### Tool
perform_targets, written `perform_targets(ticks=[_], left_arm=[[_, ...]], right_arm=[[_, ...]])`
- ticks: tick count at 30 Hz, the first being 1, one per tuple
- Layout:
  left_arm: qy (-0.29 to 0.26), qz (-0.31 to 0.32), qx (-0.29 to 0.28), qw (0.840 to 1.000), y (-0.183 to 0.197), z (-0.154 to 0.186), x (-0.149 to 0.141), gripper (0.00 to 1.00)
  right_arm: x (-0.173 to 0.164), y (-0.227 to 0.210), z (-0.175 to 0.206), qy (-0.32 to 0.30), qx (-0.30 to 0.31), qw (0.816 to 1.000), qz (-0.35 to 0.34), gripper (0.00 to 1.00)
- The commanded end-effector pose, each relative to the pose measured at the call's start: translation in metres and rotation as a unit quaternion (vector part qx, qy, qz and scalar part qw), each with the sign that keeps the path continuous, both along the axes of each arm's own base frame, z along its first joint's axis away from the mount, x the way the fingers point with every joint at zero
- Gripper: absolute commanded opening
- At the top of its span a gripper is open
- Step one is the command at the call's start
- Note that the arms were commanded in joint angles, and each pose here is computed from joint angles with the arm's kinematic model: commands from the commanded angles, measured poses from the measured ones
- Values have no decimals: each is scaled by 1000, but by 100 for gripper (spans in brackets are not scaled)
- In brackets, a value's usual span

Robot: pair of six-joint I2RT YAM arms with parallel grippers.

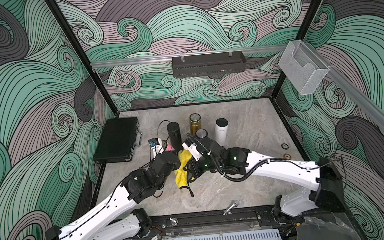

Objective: Wipe the surface of the thermos
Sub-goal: Wipe the dirt from the surface of the thermos.

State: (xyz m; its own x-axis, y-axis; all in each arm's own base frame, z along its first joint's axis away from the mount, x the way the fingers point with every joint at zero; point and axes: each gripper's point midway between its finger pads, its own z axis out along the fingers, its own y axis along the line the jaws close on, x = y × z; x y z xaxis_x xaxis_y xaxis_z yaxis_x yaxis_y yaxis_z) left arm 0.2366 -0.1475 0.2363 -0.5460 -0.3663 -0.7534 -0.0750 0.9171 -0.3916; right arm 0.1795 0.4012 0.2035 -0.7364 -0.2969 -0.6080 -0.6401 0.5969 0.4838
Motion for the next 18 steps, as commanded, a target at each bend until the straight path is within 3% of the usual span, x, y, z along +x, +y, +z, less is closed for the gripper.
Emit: perform_targets(ticks=[1,5,8,18], left_arm=[[-48,10,-64,997,0,42,3,0],[-60,19,-70,996,5,50,3,0],[-60,34,-73,995,9,52,4,0],[-48,108,-150,982,12,48,11,0]], right_arm=[[12,-5,-19,-9,-17,999,-38,0],[13,-32,-49,-1,-66,995,-79,0],[12,-43,-50,-5,-74,993,-94,0],[17,15,42,-85,42,994,-52,0]])
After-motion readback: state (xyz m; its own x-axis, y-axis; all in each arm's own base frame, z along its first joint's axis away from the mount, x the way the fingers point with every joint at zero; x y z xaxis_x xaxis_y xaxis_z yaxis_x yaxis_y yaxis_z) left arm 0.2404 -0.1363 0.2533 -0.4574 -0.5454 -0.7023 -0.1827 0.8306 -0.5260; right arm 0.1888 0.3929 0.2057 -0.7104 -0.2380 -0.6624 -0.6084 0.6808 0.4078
